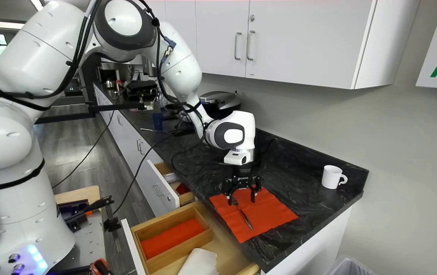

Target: Move the fork to the left compartment in the drawer

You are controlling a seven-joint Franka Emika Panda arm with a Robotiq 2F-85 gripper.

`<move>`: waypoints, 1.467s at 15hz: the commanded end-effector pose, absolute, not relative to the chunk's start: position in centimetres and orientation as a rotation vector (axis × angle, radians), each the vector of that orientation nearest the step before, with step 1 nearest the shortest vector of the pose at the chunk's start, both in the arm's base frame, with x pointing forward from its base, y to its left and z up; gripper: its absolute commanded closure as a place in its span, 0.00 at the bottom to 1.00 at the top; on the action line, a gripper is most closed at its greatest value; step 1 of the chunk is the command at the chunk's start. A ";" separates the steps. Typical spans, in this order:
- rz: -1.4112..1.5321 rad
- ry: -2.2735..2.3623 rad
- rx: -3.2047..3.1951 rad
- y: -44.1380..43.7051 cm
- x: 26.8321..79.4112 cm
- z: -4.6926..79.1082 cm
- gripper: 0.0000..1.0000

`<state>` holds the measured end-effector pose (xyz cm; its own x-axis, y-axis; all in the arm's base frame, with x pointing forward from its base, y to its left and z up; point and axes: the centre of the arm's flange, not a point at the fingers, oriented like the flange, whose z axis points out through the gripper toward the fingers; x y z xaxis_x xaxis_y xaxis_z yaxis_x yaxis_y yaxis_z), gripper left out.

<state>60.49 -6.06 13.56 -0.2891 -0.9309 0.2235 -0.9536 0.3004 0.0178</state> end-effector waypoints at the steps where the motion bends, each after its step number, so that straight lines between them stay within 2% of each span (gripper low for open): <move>1: 0.113 -2.380 1.697 -6.2 59.6 13.3 0.00; 4: 0.097 -2.374 1.694 -6.1 59.5 12.9 0.00; 5: 0.096 -2.372 1.698 -6.2 59.5 12.8 0.25; 7: 0.100 -2.372 1.707 -6.2 59.4 12.9 0.33; 16: 0.110 -2.374 1.713 -6.2 59.3 13.3 0.92; 20: 0.110 -2.376 1.714 -6.3 59.2 13.4 1.00; 22: 0.112 -2.375 1.713 -6.3 59.2 13.4 0.96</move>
